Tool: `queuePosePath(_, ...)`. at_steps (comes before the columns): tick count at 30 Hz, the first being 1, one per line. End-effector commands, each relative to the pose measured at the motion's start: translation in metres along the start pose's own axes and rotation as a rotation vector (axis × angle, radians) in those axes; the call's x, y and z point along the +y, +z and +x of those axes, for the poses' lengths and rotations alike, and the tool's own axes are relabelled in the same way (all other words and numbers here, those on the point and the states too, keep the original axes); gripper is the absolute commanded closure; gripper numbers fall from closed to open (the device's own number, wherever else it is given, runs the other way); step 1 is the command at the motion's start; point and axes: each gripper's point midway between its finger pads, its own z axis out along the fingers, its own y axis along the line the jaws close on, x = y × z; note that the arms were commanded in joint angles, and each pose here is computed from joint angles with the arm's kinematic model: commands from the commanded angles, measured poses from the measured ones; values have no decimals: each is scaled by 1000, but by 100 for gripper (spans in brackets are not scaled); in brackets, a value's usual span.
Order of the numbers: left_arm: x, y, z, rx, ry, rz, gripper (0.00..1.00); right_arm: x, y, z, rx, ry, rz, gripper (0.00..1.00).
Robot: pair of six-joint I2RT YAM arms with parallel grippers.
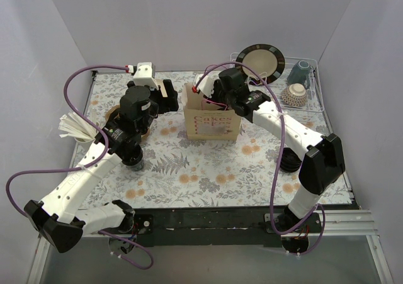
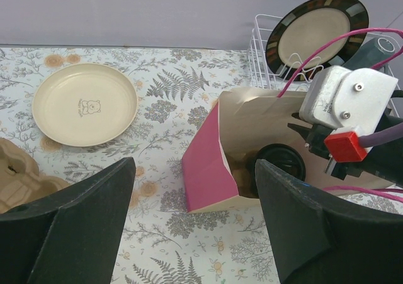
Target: Pack the takeout coffee
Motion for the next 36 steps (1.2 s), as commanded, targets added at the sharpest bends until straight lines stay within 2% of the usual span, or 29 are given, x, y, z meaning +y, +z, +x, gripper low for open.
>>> queuePosePath(1, 7, -9, -7, -15, -2, -12, 23, -33, -12, -33, -98, 33, 85, 77)
queuePosePath(16, 5, -10, -6, -10, 5, 0, 23, -45, -22, -45, -132, 54, 112, 77)
queuePosePath(29, 5, -13, -3, 13, 6, 8, 19, -64, -53, -71, -219, 139, 161, 77)
queuePosePath(36, 6, -14, -3, 46, -14, -19, 14, -82, -83, -84, -263, 279, 227, 74)
